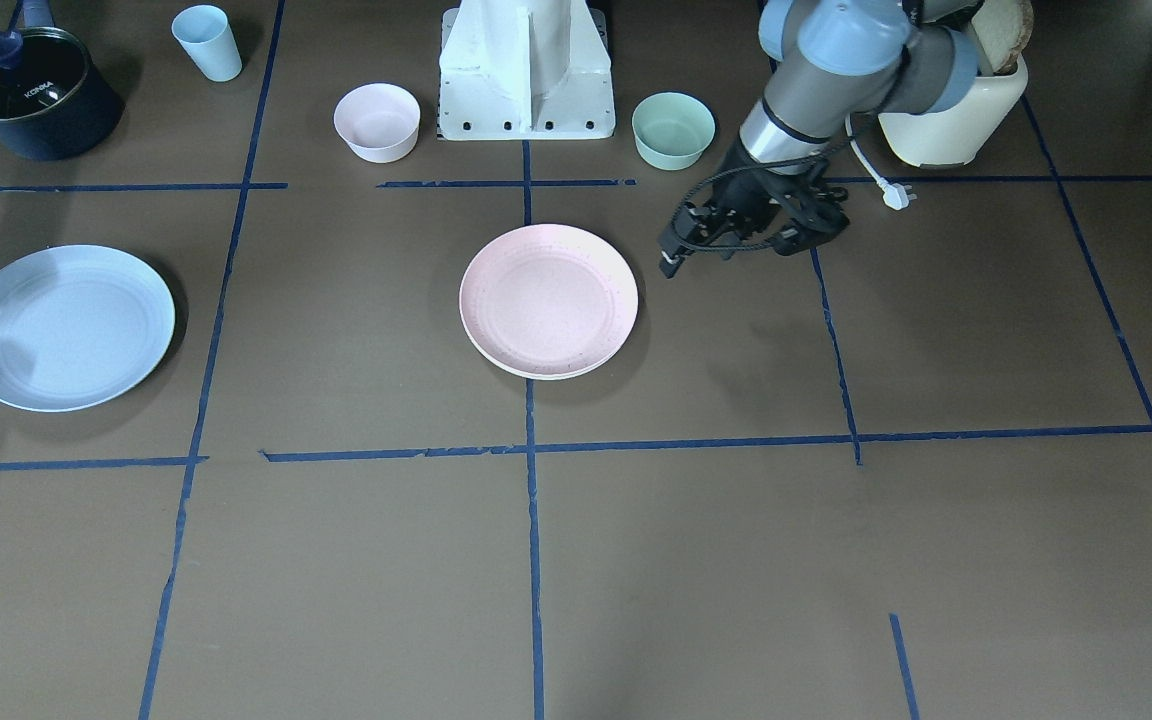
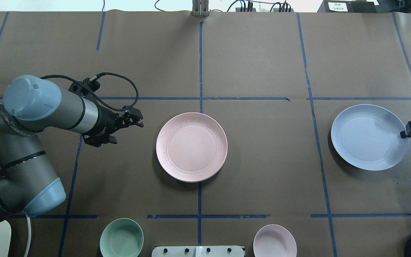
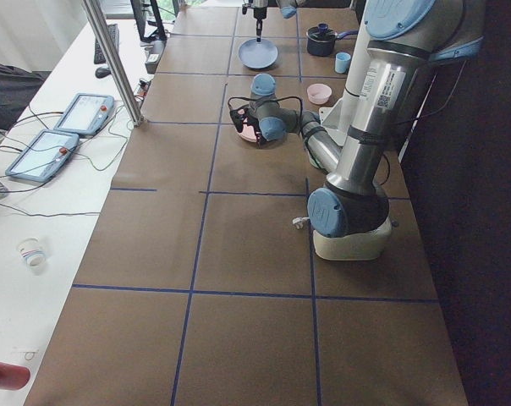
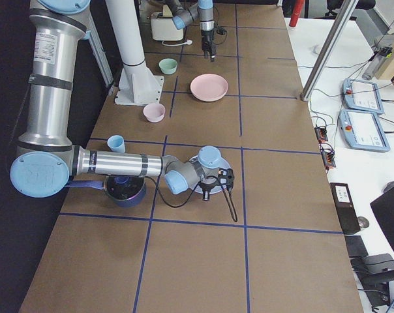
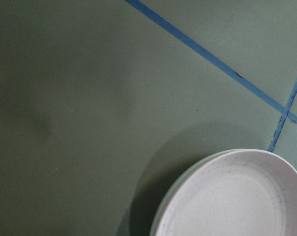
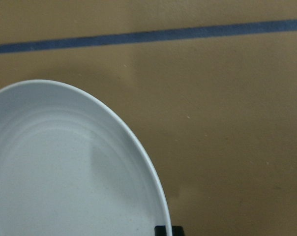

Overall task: Stack three plates with pink and blue
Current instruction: 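Withdraw the left arm while the right gripper carries the blue plate toward the stack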

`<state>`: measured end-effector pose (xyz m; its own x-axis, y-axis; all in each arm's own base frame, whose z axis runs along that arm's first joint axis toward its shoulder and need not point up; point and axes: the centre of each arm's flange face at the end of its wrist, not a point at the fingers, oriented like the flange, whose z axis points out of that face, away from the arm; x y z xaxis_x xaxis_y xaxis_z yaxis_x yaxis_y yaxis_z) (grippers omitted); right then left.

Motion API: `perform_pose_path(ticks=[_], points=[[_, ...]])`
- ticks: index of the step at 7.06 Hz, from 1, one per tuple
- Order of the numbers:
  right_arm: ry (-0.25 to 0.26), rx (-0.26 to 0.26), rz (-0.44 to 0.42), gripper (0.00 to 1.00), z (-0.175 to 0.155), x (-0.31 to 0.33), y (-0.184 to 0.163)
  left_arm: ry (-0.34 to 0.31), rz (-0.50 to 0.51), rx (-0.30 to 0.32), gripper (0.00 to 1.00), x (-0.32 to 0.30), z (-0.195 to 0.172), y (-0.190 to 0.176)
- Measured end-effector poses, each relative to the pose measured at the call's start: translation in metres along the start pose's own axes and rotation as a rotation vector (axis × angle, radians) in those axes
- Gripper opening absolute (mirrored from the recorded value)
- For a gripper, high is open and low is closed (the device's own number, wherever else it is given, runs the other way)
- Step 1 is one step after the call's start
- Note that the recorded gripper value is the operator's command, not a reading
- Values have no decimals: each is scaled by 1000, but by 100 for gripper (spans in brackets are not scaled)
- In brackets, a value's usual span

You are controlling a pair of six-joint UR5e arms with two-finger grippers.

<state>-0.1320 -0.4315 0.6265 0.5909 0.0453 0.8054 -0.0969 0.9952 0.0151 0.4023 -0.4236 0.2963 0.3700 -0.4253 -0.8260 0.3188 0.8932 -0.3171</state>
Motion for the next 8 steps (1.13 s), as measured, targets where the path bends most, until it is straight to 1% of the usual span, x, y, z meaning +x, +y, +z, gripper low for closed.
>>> perform_pose_path(ticks=[1, 3, 4, 5, 6, 7, 8], points=[[-64, 33, 28, 0, -19, -19, -5, -21, 35, 1, 100, -22, -13, -29], [-161, 77, 70, 0, -57, -69, -17, -58, 132, -9, 100, -72, -43, -81], [-210, 89, 106, 0, -72, -104, -30, -68, 180, -22, 100, -98, -61, -105], [-251, 85, 136, 0, -79, -136, -39, -83, 222, -25, 100, -126, -74, -123], [-281, 66, 142, 0, -75, -171, -42, -101, 275, -23, 100, -152, -83, -135], [-304, 46, 145, 0, -63, -213, -41, -110, 324, -26, 100, -174, -94, -146], [-318, 39, 152, 0, -44, -260, -34, -110, 357, -30, 100, -194, -108, -158]])
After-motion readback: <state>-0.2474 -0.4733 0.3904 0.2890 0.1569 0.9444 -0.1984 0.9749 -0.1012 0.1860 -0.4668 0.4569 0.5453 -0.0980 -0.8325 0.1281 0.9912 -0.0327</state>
